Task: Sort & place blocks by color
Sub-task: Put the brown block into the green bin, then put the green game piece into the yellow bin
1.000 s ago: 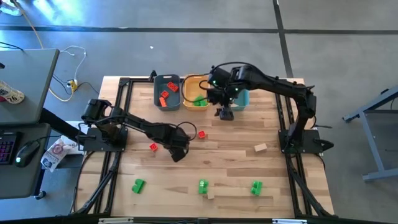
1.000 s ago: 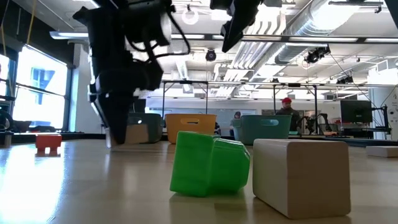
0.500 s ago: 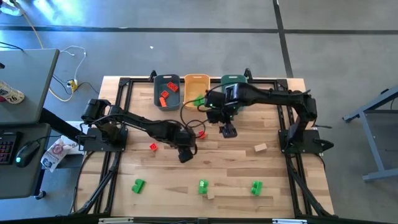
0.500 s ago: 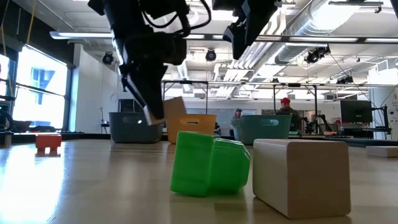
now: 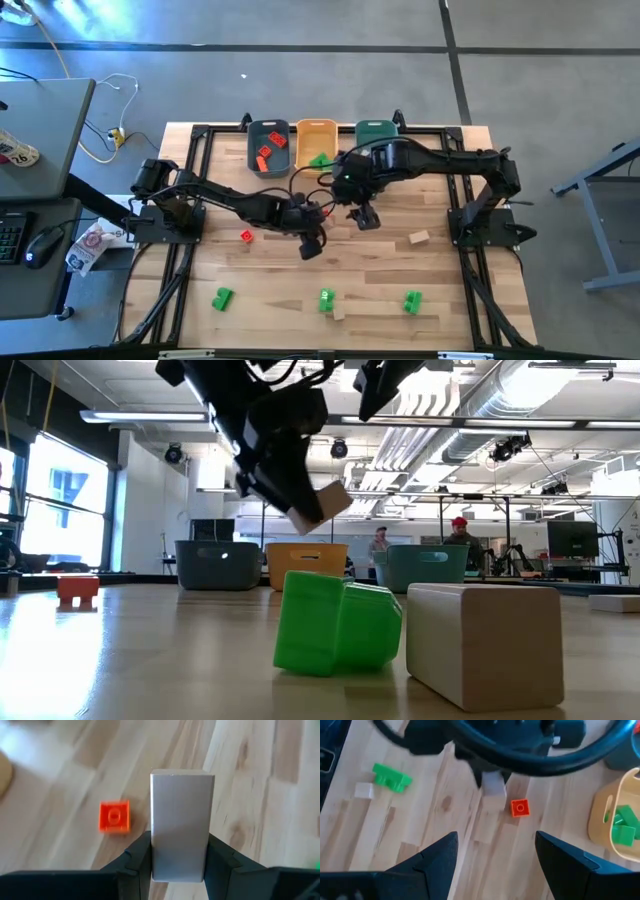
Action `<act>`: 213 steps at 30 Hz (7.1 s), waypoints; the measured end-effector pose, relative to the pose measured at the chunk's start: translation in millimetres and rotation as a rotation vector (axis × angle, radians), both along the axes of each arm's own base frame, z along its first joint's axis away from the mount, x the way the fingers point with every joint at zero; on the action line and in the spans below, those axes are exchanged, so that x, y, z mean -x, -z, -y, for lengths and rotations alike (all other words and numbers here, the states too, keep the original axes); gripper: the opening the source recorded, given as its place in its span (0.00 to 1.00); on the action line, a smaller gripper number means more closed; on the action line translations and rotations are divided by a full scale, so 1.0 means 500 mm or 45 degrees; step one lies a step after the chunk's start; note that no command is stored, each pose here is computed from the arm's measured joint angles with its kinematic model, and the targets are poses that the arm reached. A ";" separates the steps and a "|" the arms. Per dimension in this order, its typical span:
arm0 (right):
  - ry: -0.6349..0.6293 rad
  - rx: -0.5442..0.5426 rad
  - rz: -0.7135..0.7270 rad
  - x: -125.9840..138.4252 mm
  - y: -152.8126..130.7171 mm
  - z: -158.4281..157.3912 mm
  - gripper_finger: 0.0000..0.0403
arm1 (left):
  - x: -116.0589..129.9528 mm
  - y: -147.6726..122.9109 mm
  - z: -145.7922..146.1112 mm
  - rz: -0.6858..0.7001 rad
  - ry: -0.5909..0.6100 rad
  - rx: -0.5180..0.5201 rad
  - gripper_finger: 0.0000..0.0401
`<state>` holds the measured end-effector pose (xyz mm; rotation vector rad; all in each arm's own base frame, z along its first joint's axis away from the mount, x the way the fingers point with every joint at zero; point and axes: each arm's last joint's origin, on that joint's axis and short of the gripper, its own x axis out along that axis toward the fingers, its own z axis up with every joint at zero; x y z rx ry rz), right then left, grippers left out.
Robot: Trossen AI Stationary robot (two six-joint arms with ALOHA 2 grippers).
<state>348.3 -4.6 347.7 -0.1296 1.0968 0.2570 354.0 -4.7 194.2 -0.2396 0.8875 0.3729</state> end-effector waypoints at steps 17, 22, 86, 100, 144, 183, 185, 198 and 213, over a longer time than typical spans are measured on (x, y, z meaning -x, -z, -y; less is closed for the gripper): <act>0.077 -0.036 -0.002 -0.002 0.000 0.000 0.63 | -0.034 -0.033 -0.004 0.259 0.074 -0.226 0.26; 0.062 -0.029 -0.010 -0.001 0.001 0.000 0.63 | -0.038 -0.040 -0.007 0.299 0.050 -0.302 0.27; 0.630 0.546 -0.300 0.043 0.021 0.031 0.26 | 0.005 -0.059 -0.064 0.105 0.011 -0.330 0.52; 0.952 0.913 -0.322 0.072 0.013 0.067 0.26 | 0.039 -0.033 -0.064 -0.149 -0.066 -0.281 0.50; 1.172 0.135 -0.450 0.107 0.148 0.482 0.26 | 0.079 -0.014 -0.051 -0.404 -0.136 -0.207 0.50; 1.110 0.016 -0.750 0.124 0.215 0.499 0.55 | 0.084 -0.012 -0.049 -0.438 -0.116 -0.171 0.50; 1.105 0.029 -0.700 0.124 0.193 0.489 0.55 | 0.084 -0.012 -0.049 -0.438 -0.116 -0.171 0.50; 0.965 0.006 -0.444 0.109 0.085 0.386 0.55 | 0.084 -0.012 -0.049 -0.443 -0.117 -0.170 0.50; 0.804 0.038 -0.310 0.086 0.021 0.254 0.55 | 0.086 -0.011 -0.048 -0.458 -0.103 -0.140 0.50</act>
